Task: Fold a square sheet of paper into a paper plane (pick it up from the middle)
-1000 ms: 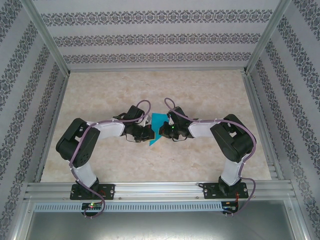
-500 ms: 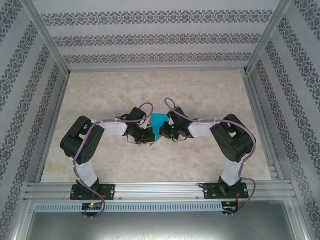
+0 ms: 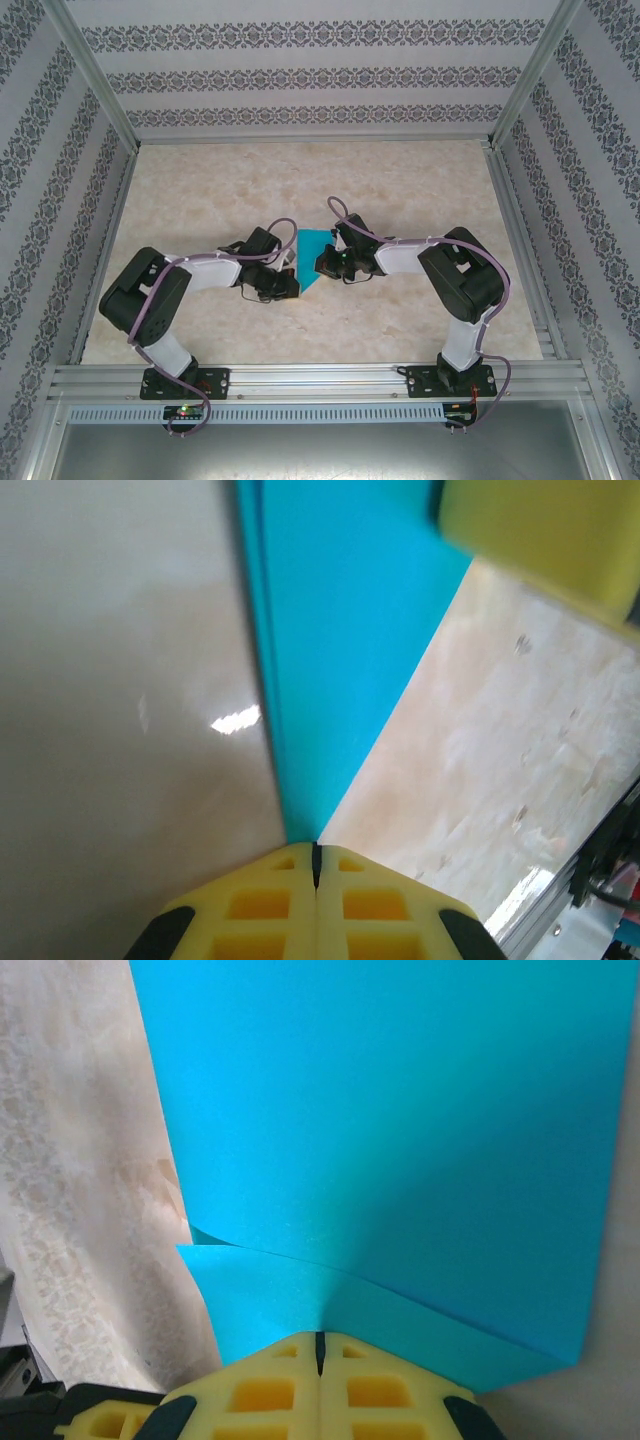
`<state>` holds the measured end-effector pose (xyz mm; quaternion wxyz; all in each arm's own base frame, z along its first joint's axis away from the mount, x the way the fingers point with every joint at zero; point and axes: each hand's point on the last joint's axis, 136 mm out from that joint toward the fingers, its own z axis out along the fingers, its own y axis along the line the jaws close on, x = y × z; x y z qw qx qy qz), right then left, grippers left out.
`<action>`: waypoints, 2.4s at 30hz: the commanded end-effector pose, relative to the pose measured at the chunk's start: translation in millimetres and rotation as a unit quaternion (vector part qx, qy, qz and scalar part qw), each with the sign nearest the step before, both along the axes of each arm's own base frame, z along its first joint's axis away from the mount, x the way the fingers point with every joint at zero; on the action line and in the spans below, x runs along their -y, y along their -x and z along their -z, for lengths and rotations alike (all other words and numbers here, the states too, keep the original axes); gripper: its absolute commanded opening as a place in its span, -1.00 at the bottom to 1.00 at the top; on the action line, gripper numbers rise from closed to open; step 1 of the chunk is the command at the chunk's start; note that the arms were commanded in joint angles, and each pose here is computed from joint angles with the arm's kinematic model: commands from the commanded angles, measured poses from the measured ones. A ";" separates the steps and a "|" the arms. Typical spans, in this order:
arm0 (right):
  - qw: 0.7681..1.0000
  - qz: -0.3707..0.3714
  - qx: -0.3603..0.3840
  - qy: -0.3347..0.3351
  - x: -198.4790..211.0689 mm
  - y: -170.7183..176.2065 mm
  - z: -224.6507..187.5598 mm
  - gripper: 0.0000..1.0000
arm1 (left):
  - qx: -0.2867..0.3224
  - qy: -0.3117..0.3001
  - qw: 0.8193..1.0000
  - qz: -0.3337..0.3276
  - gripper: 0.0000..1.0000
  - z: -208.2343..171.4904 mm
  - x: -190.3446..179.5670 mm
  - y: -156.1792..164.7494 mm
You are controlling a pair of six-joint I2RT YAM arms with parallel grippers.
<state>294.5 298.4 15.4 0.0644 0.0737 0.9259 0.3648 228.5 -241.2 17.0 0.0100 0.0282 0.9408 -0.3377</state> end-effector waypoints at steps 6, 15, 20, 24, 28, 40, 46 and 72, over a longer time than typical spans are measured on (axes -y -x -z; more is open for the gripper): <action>0.996 0.040 -0.030 0.070 29.5 3.4 35.7 -1.00 | -0.022 -0.025 0.999 0.009 -1.00 -8.1 -12.3 25.9; 0.997 0.035 -0.029 0.056 22.5 2.6 31.7 -1.00 | 0.063 0.019 0.997 -0.030 -1.00 -45.8 18.3 -38.0; 0.999 0.029 -0.015 0.038 15.4 -1.5 22.8 -1.00 | 0.040 0.031 0.998 -0.030 -1.00 -31.2 30.0 -44.3; 1.000 0.018 0.010 0.015 6.3 -8.8 7.5 -1.00 | 0.011 0.014 1.000 -0.019 -1.00 -11.9 29.8 -35.2; 0.999 0.004 0.039 -0.002 -1.0 -14.6 -10.0 -1.00 | -0.006 -0.011 1.000 -0.017 -1.00 -0.2 22.4 -27.9; 0.999 -0.022 0.026 -0.023 -23.9 11.6 -16.1 -1.00 | -0.017 -0.041 0.999 -0.018 -1.00 12.7 10.3 -18.7; 1.000 -0.017 0.003 -0.001 -18.8 17.5 3.7 -1.00 | 0.001 -0.023 0.999 -0.025 -1.00 0.3 14.9 -24.7; 0.999 -0.019 0.025 0.020 -2.0 8.2 14.6 -1.00 | -0.057 -0.096 0.993 -0.046 -1.00 27.1 -11.8 -2.0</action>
